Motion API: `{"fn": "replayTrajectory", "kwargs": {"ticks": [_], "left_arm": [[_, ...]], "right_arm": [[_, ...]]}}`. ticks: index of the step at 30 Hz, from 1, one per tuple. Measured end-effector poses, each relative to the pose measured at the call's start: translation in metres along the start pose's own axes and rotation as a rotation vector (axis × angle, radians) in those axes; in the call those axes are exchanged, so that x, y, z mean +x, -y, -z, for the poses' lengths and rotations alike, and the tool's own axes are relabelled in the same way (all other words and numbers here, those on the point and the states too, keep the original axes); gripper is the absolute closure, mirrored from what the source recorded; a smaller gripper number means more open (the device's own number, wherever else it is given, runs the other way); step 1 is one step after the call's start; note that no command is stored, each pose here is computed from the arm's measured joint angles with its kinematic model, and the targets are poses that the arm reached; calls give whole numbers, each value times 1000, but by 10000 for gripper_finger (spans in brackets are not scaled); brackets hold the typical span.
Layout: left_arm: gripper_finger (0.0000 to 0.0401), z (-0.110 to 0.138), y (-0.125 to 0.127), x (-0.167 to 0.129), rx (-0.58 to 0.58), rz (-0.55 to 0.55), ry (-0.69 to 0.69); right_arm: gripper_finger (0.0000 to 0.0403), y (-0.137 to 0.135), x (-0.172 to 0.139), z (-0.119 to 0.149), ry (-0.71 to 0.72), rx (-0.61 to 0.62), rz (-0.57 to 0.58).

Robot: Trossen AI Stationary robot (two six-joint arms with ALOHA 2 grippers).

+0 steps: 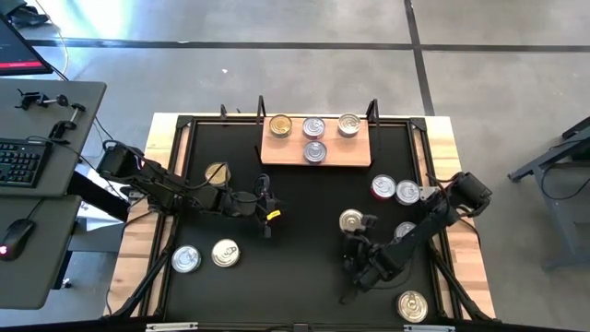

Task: Stack canned seafood by type on shelf
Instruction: Align the blue tuna can with the other blue tuna can on the shelf

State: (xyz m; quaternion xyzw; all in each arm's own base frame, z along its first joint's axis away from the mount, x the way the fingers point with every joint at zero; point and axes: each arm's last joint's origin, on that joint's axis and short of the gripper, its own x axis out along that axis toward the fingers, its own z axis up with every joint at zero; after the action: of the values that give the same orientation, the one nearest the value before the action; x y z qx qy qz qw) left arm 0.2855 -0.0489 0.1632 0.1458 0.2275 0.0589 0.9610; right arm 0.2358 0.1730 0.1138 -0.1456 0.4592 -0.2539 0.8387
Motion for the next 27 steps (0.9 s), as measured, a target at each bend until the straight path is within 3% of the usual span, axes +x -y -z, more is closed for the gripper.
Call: {"fn": "replayTrajectory", "kwargs": {"ticks": [5, 19, 27], "left_arm": [[348, 0, 0, 0, 0, 0, 0], [348, 0, 0, 0, 0, 0, 0], [348, 0, 0, 0, 0, 0, 0]], "right_arm": [[398, -1, -2, 2, 4, -146, 0], [403, 6, -16, -20, -105, -219, 34], [402, 11, -16, -27, -61, -185, 65]]}}
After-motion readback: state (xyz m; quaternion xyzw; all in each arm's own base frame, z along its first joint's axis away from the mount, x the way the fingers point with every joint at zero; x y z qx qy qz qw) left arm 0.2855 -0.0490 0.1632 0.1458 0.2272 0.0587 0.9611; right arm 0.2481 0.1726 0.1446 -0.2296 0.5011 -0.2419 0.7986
